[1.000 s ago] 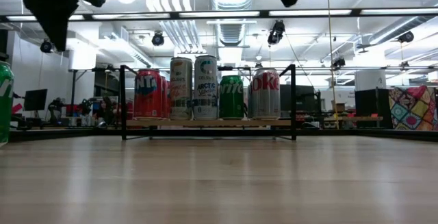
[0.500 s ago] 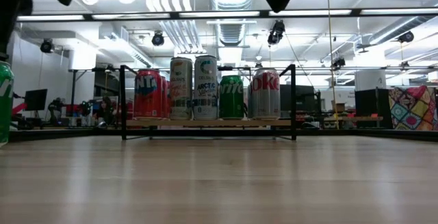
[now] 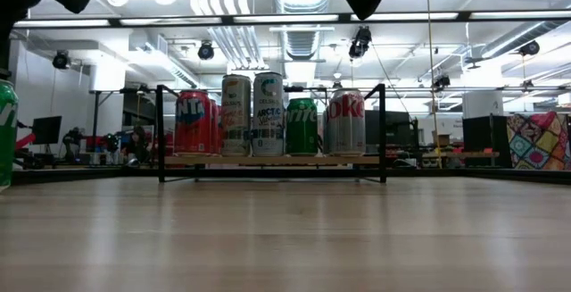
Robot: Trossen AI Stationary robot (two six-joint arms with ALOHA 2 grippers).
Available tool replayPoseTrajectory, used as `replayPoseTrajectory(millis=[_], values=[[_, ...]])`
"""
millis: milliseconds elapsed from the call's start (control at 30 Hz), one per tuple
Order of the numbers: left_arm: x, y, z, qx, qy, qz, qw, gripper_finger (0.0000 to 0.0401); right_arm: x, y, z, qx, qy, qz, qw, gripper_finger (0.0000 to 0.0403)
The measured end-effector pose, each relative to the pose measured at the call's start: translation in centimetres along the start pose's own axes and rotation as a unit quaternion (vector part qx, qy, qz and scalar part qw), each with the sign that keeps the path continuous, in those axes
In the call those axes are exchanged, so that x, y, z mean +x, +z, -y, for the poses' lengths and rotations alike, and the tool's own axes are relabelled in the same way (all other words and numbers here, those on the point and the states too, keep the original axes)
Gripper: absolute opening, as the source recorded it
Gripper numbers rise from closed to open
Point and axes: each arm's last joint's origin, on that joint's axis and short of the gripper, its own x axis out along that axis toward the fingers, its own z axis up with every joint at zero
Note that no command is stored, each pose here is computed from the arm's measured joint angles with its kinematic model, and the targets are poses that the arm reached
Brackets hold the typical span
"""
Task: Sort soda cans
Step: Put the green soda can on the shelf and align it with the other green soda cans
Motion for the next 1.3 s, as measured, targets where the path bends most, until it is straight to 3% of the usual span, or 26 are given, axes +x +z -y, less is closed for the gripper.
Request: replayPoseTrajectory(millis=[400,900,1100,1300], values=[[2.0,-0.1,0.0,-0.015,0.038,-0.009,0.999,0.0341,0.0,-0.3,0.0,0.004,-0.002,-0.012,1.0,0.0009],[4.6,-0.2,0.3,-0.019,0.032,-0.016,0.999,0.0341,0.0,-0.3,0.0,0.005,-0.002,-0.013,1.0,0.0009],[5.8,-0.1,1.3,0.004,-0.016,-0.005,1.0,0.0339,0.0,-0.3,0.0,0.006,-0.002,-0.013,1.0,0.0009],[5.7,0.5,3.2,0.082,-0.092,0.041,0.991,0.03,0.0,-0.3,0.0,0.006,-0.002,-0.012,1.0,0.0009]])
